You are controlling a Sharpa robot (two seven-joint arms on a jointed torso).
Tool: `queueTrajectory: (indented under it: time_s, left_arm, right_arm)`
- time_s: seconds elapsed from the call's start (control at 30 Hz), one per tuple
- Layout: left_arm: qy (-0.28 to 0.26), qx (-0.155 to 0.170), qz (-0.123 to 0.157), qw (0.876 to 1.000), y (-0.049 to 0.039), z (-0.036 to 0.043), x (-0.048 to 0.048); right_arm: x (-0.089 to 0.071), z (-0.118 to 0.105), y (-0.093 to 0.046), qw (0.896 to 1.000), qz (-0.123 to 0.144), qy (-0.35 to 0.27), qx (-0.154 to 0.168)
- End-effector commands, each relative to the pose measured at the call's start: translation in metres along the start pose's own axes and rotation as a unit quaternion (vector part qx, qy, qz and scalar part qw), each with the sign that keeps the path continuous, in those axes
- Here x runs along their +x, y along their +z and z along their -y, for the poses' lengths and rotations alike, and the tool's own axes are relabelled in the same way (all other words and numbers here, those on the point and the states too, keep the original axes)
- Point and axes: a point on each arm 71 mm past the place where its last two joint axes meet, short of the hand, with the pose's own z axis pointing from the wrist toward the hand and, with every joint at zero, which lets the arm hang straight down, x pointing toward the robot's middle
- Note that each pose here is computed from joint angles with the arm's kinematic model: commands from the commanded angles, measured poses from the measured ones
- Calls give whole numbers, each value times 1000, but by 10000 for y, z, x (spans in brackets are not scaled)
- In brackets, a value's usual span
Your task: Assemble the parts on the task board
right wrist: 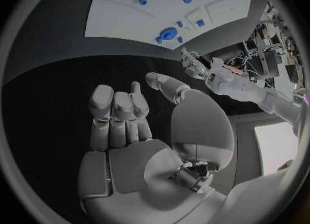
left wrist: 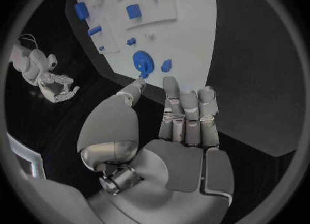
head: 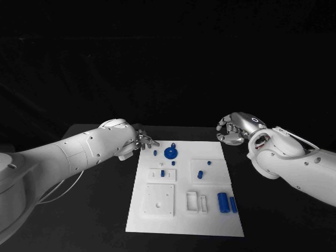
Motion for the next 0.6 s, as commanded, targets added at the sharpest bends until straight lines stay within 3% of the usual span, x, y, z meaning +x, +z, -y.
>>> queueTrajectory:
  time_s: [0.03,0.27,0.6]
  left_arm:
    - [8,9,-16,1000,11,35,18]
    - [11,7,-20,1000,42,46,43]
    - [10,0,-18,1000,78,-9,64]
  right_arm:
    - [-2,-25,2,1000,1,-1,-7]
    - [-14,-37,5,1000,3,0,-8]
    - [-39,-47,8,1000,6,2,-9]
